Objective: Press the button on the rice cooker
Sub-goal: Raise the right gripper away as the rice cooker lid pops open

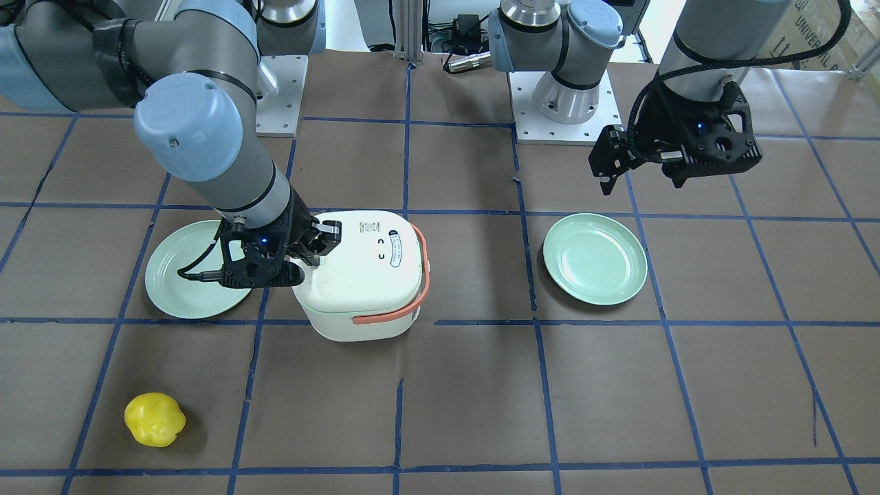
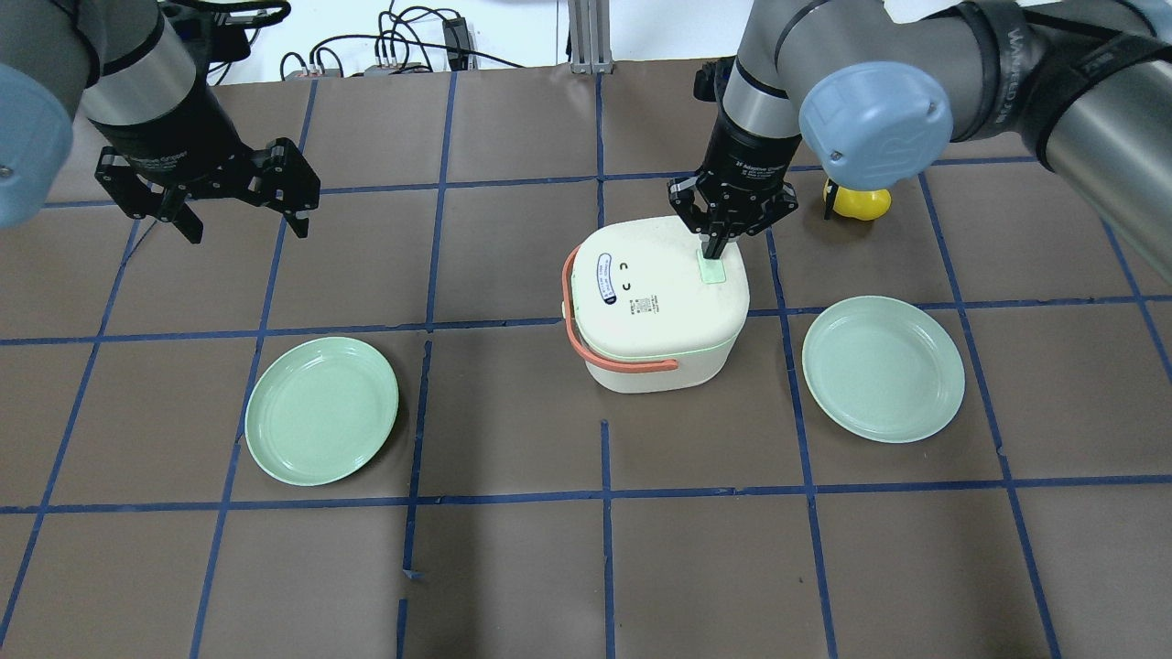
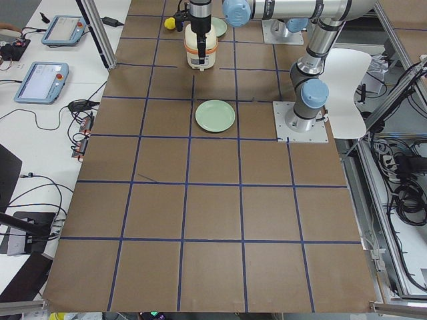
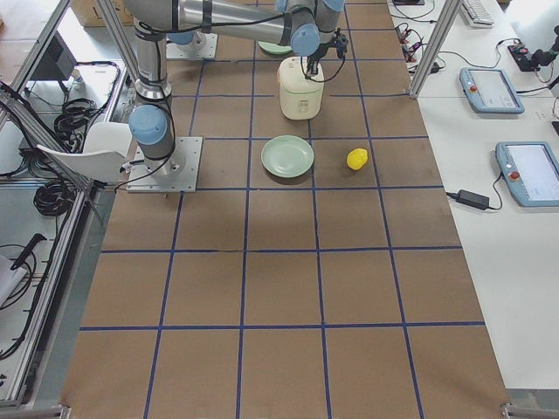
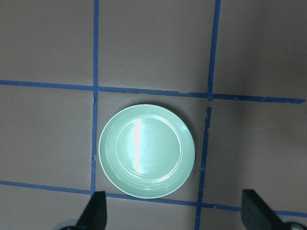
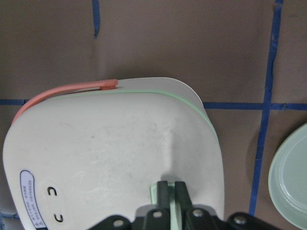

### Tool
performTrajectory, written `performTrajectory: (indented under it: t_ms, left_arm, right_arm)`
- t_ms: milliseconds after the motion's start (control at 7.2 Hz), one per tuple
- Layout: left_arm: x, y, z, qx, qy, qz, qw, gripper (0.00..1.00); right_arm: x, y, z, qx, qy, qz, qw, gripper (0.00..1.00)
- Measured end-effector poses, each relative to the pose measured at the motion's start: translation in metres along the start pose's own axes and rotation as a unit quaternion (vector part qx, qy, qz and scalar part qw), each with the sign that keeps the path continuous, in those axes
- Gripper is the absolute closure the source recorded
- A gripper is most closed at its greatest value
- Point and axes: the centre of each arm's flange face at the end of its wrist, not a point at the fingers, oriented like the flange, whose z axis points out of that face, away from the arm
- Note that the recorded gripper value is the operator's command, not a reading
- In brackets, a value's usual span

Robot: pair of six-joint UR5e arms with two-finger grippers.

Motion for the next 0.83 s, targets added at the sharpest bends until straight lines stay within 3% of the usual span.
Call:
performTrajectory:
  t_ms: [278,556,833]
  left_arm:
    - [0.000,0.000,0.000,0.000,0.000,0.000,1.0000,0.00]
    - [0.000,0.000,0.000,0.000,0.000,0.000,1.0000,0.00]
    - [0.000,0.000,0.000,0.000,0.000,0.000,1.0000,0.00]
  right_arm:
    - [-0.008,0.013,-0.061,0.029,-0.002,0.031,0.9991,0.07]
    - [0.001,0.015,-0.116,0.065,0.014,0.027,0.9974,0.04]
    - [0.032,0.009,-0.133,0.077,0.045,-0.007,0.9960,0.05]
